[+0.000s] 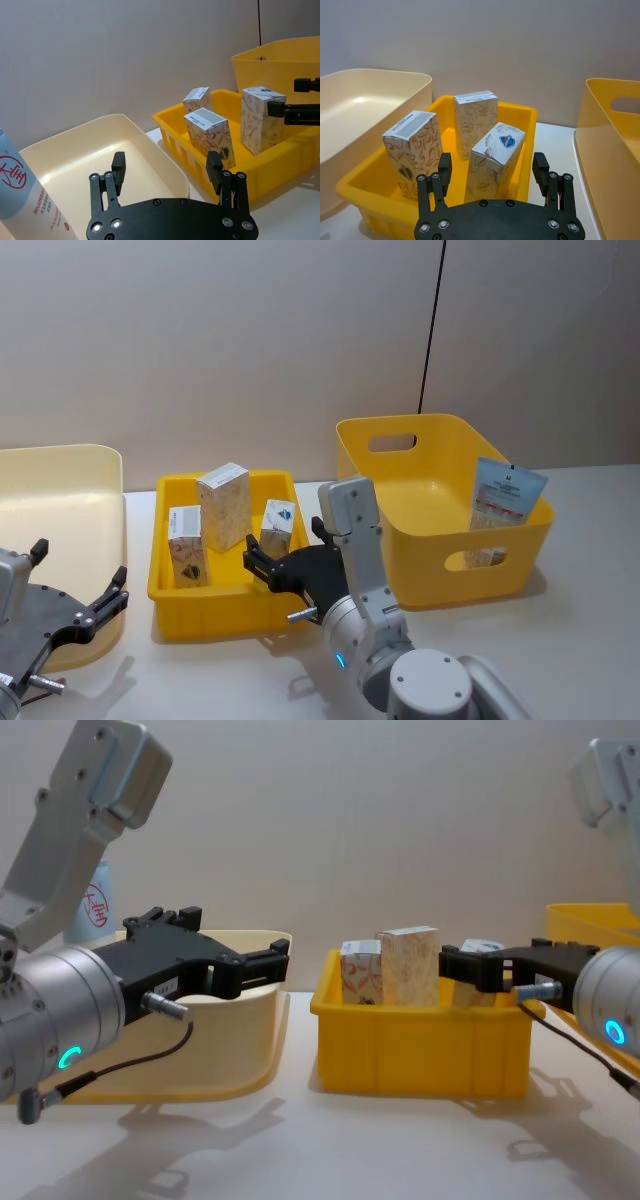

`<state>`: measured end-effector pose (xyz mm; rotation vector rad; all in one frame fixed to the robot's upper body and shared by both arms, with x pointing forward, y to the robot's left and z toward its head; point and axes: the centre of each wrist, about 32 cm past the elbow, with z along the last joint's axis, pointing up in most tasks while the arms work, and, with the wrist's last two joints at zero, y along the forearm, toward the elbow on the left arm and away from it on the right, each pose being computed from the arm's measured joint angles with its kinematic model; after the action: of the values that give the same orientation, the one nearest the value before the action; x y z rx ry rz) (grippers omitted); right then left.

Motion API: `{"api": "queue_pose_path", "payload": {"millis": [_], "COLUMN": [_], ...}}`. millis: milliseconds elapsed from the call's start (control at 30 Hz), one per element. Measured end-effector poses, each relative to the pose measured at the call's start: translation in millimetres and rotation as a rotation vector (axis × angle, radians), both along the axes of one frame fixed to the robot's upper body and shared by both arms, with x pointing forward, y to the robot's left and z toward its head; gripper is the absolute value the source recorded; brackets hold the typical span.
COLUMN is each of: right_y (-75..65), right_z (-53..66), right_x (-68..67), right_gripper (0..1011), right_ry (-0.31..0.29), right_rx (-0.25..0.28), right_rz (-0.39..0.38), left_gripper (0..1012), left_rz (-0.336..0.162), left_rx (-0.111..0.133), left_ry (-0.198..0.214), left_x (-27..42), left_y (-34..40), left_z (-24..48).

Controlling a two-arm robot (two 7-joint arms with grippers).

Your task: Bimanual collaborative sorting of washing and personal care products

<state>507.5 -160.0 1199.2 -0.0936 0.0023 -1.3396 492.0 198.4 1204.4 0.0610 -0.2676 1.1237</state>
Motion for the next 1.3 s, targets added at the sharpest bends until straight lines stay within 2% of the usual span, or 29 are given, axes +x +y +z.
{"api": "queue_pose_path", "payload": {"millis": [400, 933, 1300], "right_y": [13.6, 18.6, 20.4], "right_z": [1.6, 8.4, 10.0], "right_x": [2.5, 16.9, 25.7], "right_gripper": [1001, 1001, 1001], "right_ry": [0.012, 0.007, 0.02], "right_rx": [-0.017, -0.042, -0.039], "right_rz": [-0.06, -0.082, -0.091], "left_gripper": [1003, 1003, 1003], "left_rz": [0.0, 0.0, 0.0], "left_rx": [0.0, 0.0, 0.0], "left_ry": [0.0, 0.0, 0.0], "left_x": [0.0, 0.0, 0.0], "left_y": [0.0, 0.0, 0.0], "left_z": [0.0, 0.0, 0.0]}}
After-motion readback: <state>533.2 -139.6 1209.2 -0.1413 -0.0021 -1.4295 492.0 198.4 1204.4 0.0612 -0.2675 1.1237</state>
